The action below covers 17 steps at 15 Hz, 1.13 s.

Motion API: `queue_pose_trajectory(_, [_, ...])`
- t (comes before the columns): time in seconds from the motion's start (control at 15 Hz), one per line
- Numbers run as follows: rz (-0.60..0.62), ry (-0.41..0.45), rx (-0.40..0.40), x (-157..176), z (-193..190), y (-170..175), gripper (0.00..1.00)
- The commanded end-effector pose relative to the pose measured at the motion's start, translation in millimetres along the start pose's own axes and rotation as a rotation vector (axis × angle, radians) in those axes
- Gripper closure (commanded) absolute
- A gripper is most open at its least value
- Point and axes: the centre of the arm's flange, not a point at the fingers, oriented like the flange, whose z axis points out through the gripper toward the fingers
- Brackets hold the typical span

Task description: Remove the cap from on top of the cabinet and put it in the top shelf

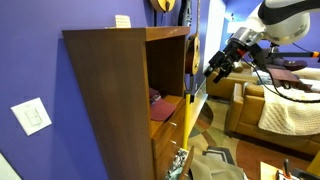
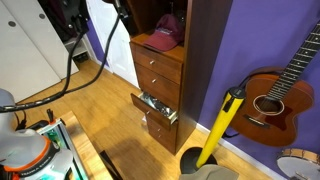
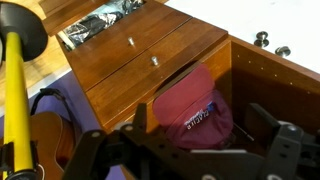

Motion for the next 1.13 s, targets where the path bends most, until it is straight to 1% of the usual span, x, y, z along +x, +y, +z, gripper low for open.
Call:
queue_pose_trajectory(0.0, [-0.115, -0.020, -0.081, -12.9, -45.5, -6.3, 0.00])
queue_pose_trajectory(0.33, [-0.266, -0.027, -0.173, -16.2, -93.6, -25.2, 0.00])
queue_pose_trajectory(0.47, [-0.324, -0.030, -0.193, -15.3, -107.7, -34.4, 0.00])
queue_pose_trajectory(0.6, [-0.372, -0.022, -0.228, -14.0, -119.4, -41.8, 0.00])
queue_pose_trajectory(0.73, [-0.402, 0.006, -0.256, -10.8, -129.4, -47.8, 0.00])
queue_pose_trajectory(0.8, [-0.409, 0.021, -0.244, -9.2, -131.6, -50.4, 0.00])
queue_pose_trajectory(0.87, [-0.379, 0.025, -0.232, -14.1, -124.6, -48.7, 0.00])
queue_pose_trajectory(1.07, [-0.394, 0.035, -0.231, -12.6, -129.7, -53.3, 0.00])
